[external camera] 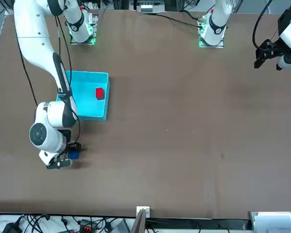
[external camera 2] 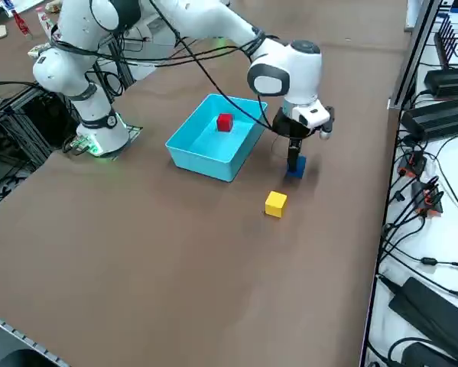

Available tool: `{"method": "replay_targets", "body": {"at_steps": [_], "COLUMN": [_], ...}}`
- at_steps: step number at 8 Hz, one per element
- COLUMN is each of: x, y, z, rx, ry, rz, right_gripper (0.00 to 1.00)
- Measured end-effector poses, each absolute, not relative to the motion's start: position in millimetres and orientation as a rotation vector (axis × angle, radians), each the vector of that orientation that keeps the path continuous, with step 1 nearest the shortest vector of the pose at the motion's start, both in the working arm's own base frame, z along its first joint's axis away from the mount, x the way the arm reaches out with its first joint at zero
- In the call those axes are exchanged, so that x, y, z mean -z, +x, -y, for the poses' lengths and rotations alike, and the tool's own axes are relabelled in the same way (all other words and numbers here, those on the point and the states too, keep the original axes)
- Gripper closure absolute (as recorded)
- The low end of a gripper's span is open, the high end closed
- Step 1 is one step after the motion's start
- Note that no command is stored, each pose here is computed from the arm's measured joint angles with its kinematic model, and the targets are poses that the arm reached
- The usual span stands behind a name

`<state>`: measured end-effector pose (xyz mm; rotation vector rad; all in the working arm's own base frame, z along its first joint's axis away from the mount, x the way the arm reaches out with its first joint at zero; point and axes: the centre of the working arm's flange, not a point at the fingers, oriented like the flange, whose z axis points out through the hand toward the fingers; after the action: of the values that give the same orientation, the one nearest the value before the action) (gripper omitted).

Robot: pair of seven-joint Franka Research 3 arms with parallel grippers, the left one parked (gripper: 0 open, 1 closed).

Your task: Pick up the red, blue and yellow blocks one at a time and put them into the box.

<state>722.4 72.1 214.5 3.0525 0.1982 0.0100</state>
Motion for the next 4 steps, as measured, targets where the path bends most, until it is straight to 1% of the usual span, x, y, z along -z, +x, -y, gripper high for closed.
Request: {"method": "replay_targets", "body": {"at_steps": [1,2,3,4], "x": [-208.6,-206.5,-209.1,-213.0], "y": [722.5,722.9,724.0,725.1], "z": [-72.0,-72.1,-72.9,-74.7], "rx": [-0.013,-0.018,-0.026,-0.036], "ry": [3.052,3.051,3.052,3.055], "rz": [-0.199,-0.2,-0.198,-0.196], "right_gripper": [0.04,0.1,0.3,0.3]}}
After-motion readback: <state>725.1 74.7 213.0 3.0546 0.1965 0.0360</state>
